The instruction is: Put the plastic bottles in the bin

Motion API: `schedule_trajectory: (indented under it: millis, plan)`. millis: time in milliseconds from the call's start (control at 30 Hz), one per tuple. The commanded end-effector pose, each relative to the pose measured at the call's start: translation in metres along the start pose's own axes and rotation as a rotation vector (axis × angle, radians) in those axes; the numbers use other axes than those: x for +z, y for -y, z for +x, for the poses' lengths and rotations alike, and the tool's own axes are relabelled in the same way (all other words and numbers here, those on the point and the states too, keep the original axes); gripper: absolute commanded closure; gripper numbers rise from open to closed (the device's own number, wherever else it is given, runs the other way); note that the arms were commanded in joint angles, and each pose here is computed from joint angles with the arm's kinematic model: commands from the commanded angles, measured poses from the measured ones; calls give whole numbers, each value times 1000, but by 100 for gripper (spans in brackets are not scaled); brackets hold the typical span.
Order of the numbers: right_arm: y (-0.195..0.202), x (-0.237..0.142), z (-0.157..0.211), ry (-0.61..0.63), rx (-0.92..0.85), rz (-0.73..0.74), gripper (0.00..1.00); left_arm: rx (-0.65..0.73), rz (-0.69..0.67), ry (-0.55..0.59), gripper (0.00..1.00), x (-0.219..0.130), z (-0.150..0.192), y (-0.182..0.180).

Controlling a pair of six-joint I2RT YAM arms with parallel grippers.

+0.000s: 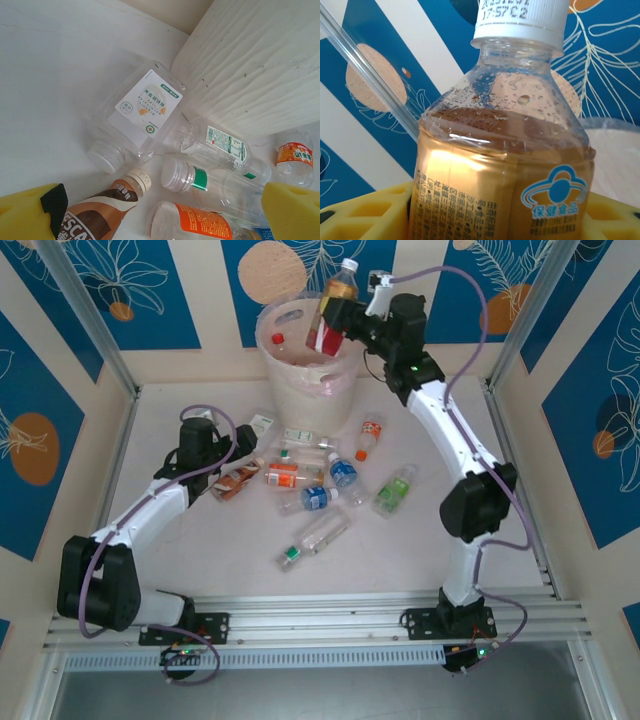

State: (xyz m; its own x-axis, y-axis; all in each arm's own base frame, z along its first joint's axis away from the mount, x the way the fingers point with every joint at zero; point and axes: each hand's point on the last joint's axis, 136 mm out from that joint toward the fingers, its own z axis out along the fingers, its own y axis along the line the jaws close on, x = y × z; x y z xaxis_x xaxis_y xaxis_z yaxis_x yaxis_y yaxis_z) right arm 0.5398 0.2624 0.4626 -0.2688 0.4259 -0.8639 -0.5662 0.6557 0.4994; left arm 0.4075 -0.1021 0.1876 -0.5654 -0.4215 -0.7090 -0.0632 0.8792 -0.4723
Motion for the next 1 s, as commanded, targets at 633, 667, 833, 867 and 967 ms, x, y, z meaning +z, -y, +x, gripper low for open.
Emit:
schedule_trajectory:
  millis: [633,667,833,867,967]
  plan:
    - [26,53,83,-276,-119,42,40,-16,-16,-32,0,9,0,-12]
    - [23,52,86,-287,-117,31,40,-19,-14,-35,0,10,0,-12]
    - [17,50,96,-328,-101,-8,38,-26,-9,-49,0,13,2,-12]
    - [19,51,97,-330,-101,-3,37,-26,-9,-49,0,13,2,-12]
    - [20,52,106,-353,-91,-18,37,-22,-8,-52,0,12,2,-12]
